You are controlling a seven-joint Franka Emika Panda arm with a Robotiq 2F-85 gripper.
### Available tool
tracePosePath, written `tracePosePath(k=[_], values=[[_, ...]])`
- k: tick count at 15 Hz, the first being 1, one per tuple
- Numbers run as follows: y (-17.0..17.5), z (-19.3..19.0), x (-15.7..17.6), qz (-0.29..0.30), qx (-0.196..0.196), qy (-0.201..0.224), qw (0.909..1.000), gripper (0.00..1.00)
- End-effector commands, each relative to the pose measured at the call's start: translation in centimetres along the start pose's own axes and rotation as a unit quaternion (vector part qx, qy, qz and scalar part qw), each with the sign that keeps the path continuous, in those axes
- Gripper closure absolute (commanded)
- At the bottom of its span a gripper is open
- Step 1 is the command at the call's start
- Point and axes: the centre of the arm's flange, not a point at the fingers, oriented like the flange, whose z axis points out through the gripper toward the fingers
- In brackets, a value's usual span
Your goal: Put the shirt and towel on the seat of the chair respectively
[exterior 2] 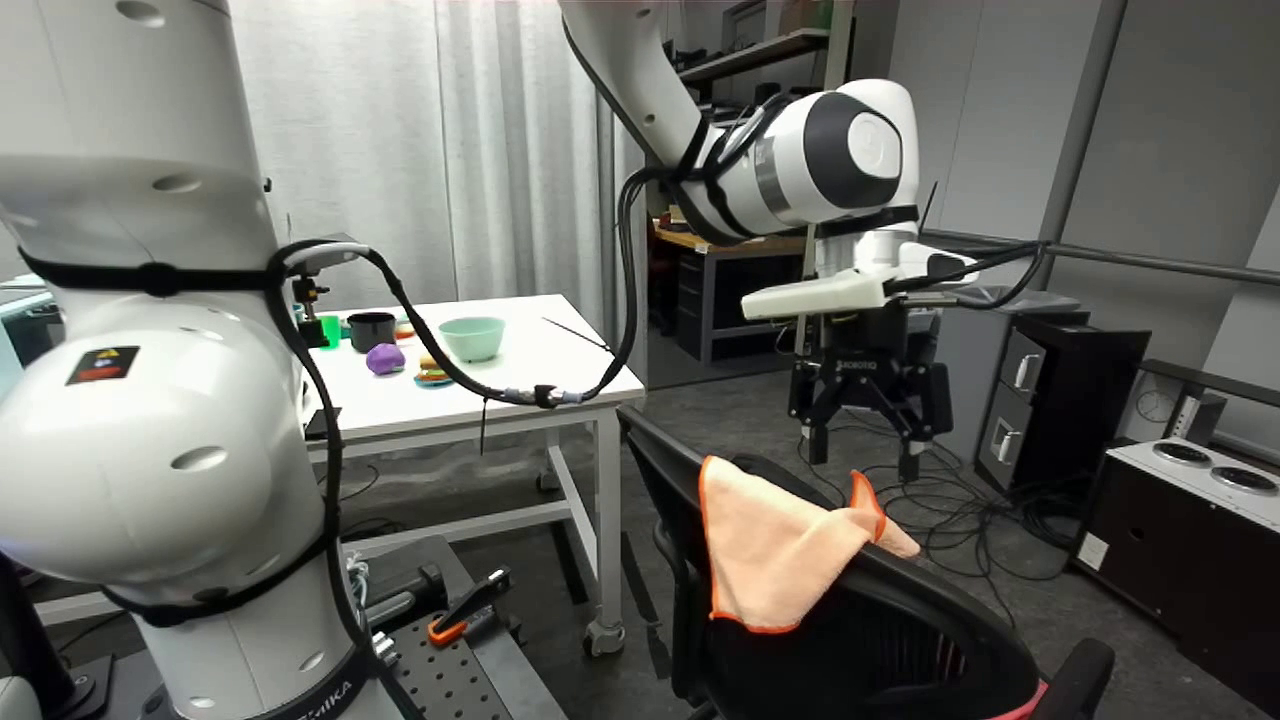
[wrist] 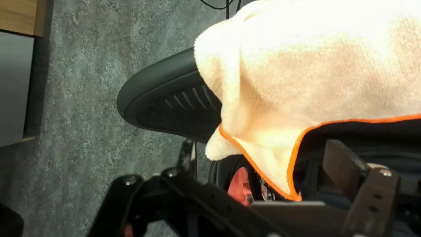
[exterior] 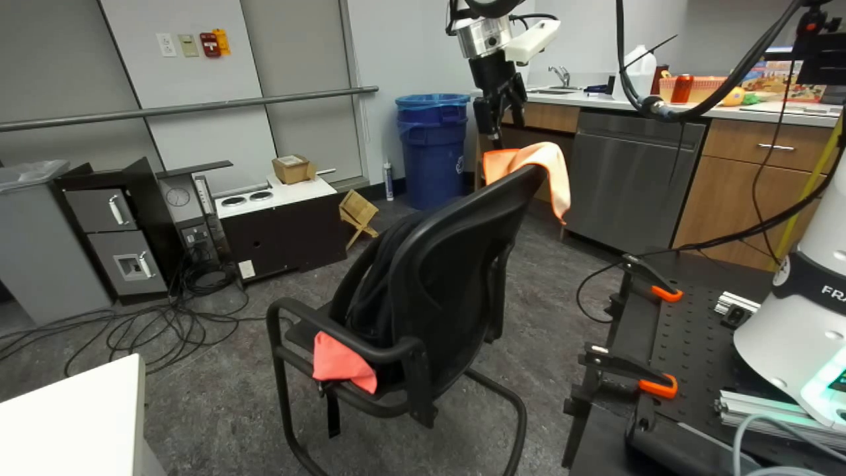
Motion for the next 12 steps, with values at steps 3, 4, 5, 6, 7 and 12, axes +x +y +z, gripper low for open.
tracePosePath(k=[3,4,5,6,7,12], values=[[0.1,2.6,-0.8,-0.021,-0.006,-0.002,0.9998,0.00],[0.1,3.0,-0.9,-0.022,-0.008,-0.005,0.9997,0.00],[0.3,3.3,-0.9,-0.022,-0.009,-0.008,0.9997,0.00],[0.4,3.7,-1.0,-0.021,-0.009,-0.011,0.9997,0.00],[0.6,4.0,-1.1,-0.021,-0.011,-0.015,0.9996,0.00],[1.2,5.3,-1.4,-0.014,-0.007,-0.027,0.9995,0.32]])
